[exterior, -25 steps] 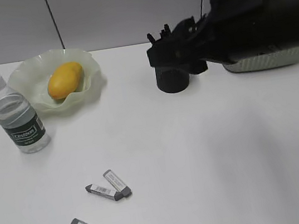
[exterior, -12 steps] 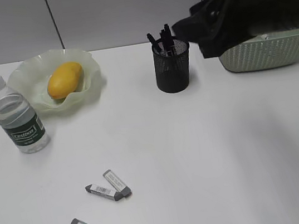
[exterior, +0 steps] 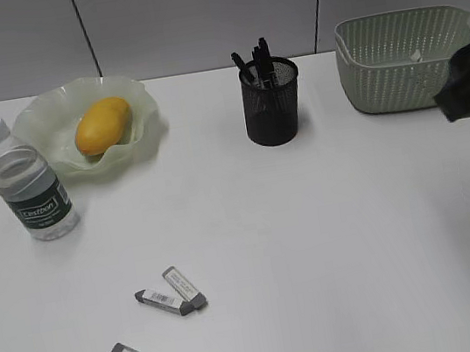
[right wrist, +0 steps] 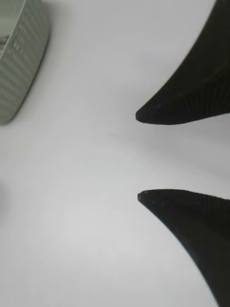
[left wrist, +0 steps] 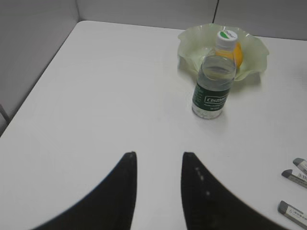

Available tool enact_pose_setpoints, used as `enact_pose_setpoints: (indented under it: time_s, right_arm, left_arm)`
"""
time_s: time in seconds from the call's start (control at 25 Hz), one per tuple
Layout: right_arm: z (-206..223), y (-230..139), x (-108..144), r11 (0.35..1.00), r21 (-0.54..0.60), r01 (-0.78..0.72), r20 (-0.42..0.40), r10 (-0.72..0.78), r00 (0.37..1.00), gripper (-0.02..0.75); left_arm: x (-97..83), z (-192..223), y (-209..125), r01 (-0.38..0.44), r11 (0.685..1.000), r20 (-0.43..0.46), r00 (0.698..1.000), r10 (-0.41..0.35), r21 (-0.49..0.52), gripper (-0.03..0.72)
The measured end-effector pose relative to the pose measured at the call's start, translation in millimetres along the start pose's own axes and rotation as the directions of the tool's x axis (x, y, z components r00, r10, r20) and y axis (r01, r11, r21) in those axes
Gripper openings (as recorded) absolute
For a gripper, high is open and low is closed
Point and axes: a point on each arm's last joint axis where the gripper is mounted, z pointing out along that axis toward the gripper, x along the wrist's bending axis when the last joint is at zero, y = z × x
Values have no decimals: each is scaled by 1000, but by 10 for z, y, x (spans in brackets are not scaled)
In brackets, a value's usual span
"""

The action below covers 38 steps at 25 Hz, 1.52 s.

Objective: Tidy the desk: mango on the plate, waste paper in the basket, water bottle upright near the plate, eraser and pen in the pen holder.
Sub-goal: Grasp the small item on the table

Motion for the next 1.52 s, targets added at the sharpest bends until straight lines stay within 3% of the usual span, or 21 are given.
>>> enact_pose_setpoints:
  time_s: [0.08,0.24,0.32,0.6,0.92,1.12,1.2,1.32,1.48,1.52]
  right_arm:
    - [-298,-128,11,999,-37,8,-74,-10,997,363]
    - [-820,-675,-72,999,-30,14,-120,-18,993,363]
    - [-1050,-975,-91,997,-81,1,-161,-14,987,363]
    - [-1306,-1789,-105,953,-298,-50,-227,-20,974,364]
    - [-1450,-2083,-132,875,-476,-87,-236,-32,971,364]
    - [-1472,-2112,-109,859,-487,-161,-185,80,980,364]
    - [-1472,-2103,-91,850,-483,-211,-142,162,977,363]
    - [-1470,-2089,-67,832,-483,-272,-96,259,961,363]
    - [-1468,-2079,-54,819,-485,-306,-74,310,948,363]
    - [-1468,-2078,-51,818,-485,-308,-76,312,947,363]
  left_arm:
    - [0,0,0,0,1000,0,1000,0,0,237]
    - [-1,0,0,0,1000,1,1000,0,0,237]
    - [-1,0,0,0,1000,1,1000,0,0,237]
    - [-1,0,0,0,1000,1,1000,0,0,234]
    - [-5,0,-1,1,1000,5,1000,-1,1,235]
    - [-131,177,62,-115,986,100,990,103,123,237]
    - [-200,371,116,-199,951,149,975,167,236,256]
    - [-389,698,176,-333,860,332,921,207,388,333]
    - [-703,1157,213,-573,716,584,761,284,399,420]
    - [-794,1317,183,-641,661,638,706,308,391,427]
